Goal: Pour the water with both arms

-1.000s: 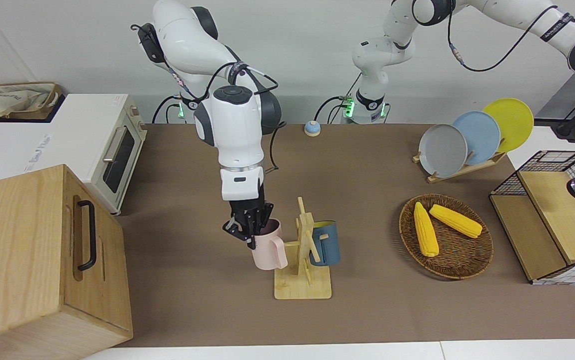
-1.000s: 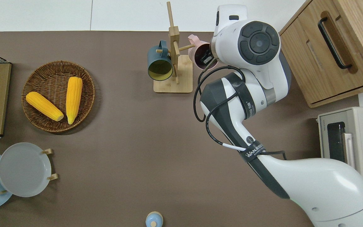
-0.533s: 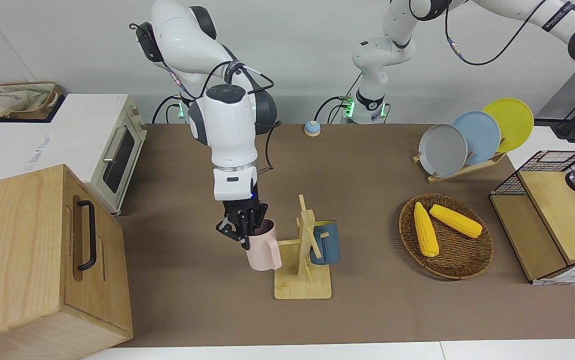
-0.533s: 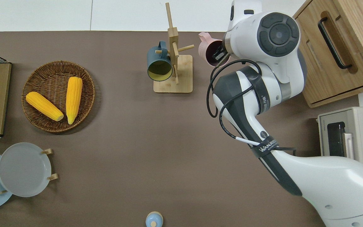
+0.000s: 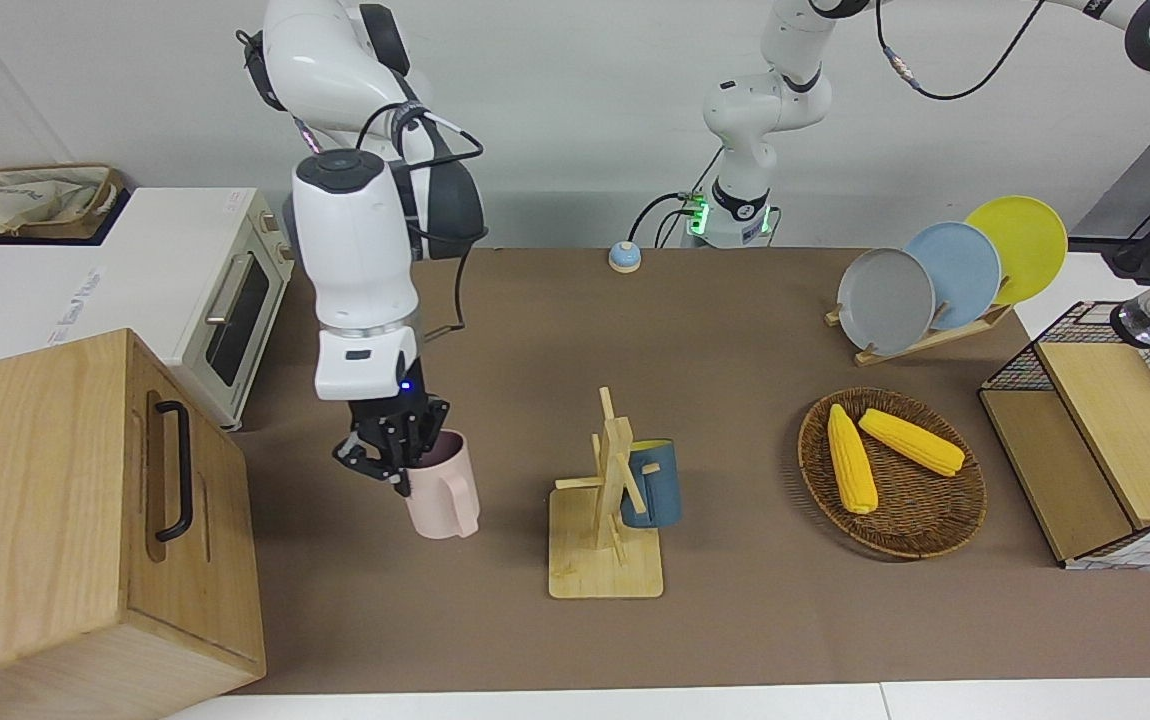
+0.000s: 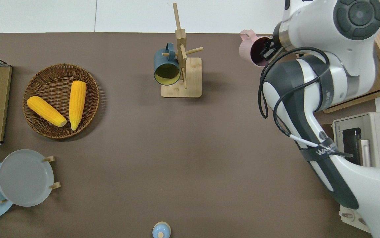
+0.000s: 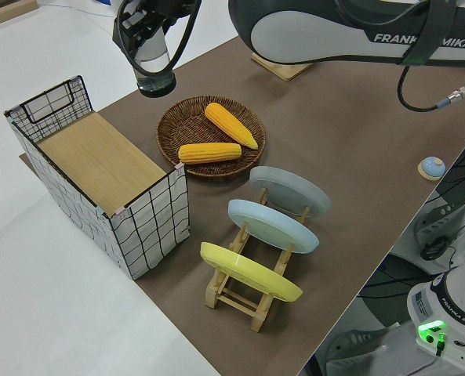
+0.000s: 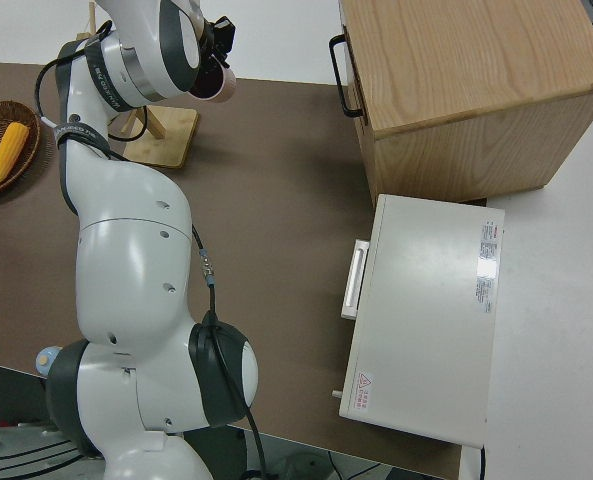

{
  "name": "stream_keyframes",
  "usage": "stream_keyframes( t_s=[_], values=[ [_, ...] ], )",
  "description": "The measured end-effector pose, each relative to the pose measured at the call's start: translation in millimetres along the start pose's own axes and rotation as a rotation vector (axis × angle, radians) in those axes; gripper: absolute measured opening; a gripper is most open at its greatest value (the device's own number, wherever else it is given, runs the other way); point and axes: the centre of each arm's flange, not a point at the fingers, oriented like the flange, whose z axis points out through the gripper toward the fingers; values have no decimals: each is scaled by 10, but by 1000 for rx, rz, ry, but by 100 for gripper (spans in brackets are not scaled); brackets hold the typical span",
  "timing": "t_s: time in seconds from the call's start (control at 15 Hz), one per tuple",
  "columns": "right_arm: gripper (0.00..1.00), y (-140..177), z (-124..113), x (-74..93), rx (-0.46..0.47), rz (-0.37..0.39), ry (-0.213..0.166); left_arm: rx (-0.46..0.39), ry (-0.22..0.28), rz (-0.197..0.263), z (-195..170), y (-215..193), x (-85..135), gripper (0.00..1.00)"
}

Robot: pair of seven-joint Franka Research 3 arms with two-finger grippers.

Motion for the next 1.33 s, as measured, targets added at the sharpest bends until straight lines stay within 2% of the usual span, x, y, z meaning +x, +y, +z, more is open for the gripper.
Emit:
stream_keyframes(
  t_s=[0.13, 0.4, 0.6, 0.87, 0.93, 1.07, 1.33],
  values=[
    [5, 56, -142, -140, 27, 10, -38, 9, -27, -9, 4, 269, -36, 63],
    [5, -9, -367, -419, 116, 61, -186, 27, -74, -35, 1, 996, -221, 63],
    [5, -140, -490, -577, 198, 210, -297, 9, -69, -51, 8, 1381, -443, 63],
    [5, -440, -647, -684, 289, 474, -434, -7, -49, -57, -11, 1486, -798, 63],
    [5, -526, -670, -676, 311, 533, -457, -10, -40, -61, -14, 1495, -900, 63],
    [5, -706, -713, -615, 364, 619, -479, -16, -20, -65, -7, 1537, -1093, 63],
    [5, -1142, -834, -365, 467, 776, -506, -28, -23, -48, 26, 1687, -1439, 63]
  ],
)
